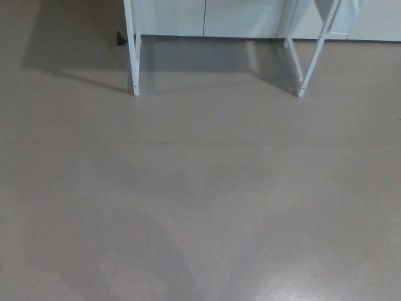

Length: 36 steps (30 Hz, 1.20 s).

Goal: The robot walks towards a desk on which an eraser is kept on the left hand side and a container is kept on the right hand side. The robot picks up the eraser using its left hand and places it in the container.

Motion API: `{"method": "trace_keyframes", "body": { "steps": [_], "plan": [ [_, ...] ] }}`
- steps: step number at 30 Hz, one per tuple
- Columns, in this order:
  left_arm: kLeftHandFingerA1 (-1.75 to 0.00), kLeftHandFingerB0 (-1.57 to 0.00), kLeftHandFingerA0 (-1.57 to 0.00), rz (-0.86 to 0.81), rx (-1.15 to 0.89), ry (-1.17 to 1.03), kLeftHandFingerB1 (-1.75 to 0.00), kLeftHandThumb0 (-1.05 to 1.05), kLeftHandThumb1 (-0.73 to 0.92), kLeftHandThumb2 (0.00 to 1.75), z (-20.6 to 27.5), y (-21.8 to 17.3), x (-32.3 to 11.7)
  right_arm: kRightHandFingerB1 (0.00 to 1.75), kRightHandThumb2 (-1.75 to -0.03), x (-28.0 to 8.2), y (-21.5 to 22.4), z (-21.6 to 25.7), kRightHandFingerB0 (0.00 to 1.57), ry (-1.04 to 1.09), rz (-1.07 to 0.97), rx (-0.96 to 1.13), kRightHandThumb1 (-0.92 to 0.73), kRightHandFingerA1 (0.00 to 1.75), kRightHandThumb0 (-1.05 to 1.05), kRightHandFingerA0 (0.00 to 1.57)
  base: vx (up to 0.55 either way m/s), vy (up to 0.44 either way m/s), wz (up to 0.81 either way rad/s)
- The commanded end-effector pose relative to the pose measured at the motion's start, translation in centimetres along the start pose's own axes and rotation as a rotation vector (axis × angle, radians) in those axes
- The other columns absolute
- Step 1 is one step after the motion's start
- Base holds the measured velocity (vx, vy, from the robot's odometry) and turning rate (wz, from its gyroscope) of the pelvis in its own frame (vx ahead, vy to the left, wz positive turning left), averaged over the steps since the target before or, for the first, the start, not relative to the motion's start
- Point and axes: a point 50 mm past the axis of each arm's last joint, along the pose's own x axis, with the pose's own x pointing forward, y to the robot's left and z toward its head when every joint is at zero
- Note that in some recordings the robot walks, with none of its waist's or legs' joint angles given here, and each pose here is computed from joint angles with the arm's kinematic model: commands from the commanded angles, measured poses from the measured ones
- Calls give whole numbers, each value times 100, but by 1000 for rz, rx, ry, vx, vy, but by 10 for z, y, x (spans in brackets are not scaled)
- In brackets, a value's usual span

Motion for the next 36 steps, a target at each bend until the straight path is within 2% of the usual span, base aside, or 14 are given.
{"method": "trace_keyframes", "body": {
  "steps": [1,4,5,6,10,15,16,17,18,19,20,22,23,36],
  "plan": [
    [-55,-12,-27,41,30,-29,-47,-9,41,85,0,2,-1,45,-54,-1,-10,5,29,-23,-50,-28,-47,60,-35,45,182,-15,10],
    [-55,-13,-27,77,29,-27,-47,-10,40,85,-2,6,1,48,-53,0,-12,7,34,-34,-98,-54,-45,64,-36,50,225,-109,12],
    [-55,-13,-26,86,31,-25,-47,-10,40,85,-1,7,1,55,-72,0,-14,8,33,-43,-114,-64,-37,67,-41,47,113,-166,12],
    [-39,-24,-31,93,30,-27,-33,-15,54,58,-1,8,1,56,-73,0,-15,9,35,-46,-139,-80,-38,67,-39,48,216,-249,15],
    [-38,-24,-31,121,26,-25,-32,-15,55,59,-2,13,2,47,-54,-1,-23,12,36,-52,-214,-108,-49,58,-32,45,251,-118,32],
    [-38,-25,-29,134,49,-38,-32,-17,56,59,1,16,0,54,-73,-1,-27,13,32,-52,-264,-128,-39,64,-39,42,153,-79,-1],
    [-37,-25,-30,136,56,-38,-33,-17,56,59,0,15,0,48,-53,-1,-28,14,37,-54,-269,-145,-48,59,-36,41,145,0,-3],
    [-53,-13,-23,143,69,-42,-47,-11,41,86,0,15,0,46,-54,-1,-28,14,36,-49,-271,-152,-49,59,-35,41,153,16,-10],
    [-37,-26,-30,141,84,-36,-33,-20,56,60,1,15,0,54,-73,-1,-29,15,32,-49,-274,-169,-41,63,-41,38,191,57,-11],
    [-38,-26,-31,146,110,-39,-33,-21,54,60,2,15,0,47,-54,-1,-29,16,36,-48,-280,-187,-49,64,-38,40,186,84,-7],
    [-53,-14,-25,150,124,-41,-47,-14,40,85,2,15,0,46,-55,0,-29,16,35,-45,-282,-192,-50,63,-39,40,144,120,-2],
    [-53,-13,-24,149,139,-42,-47,-15,40,85,2,14,0,53,-74,0,-29,16,32,-44,-280,-200,-42,60,-43,37,309,156,16],
    [-38,-26,-30,149,135,-43,-34,-22,54,60,2,13,1,54,-74,0,-28,16,33,-49,-275,-202,-40,61,-44,39,163,106,3],
    [-37,-26,-30,147,107,-34,-32,-19,55,59,-1,14,0,53,-72,1,-19,12,33,-45,-254,-198,-41,58,-41,37,181,-34,7]
  ]
}}
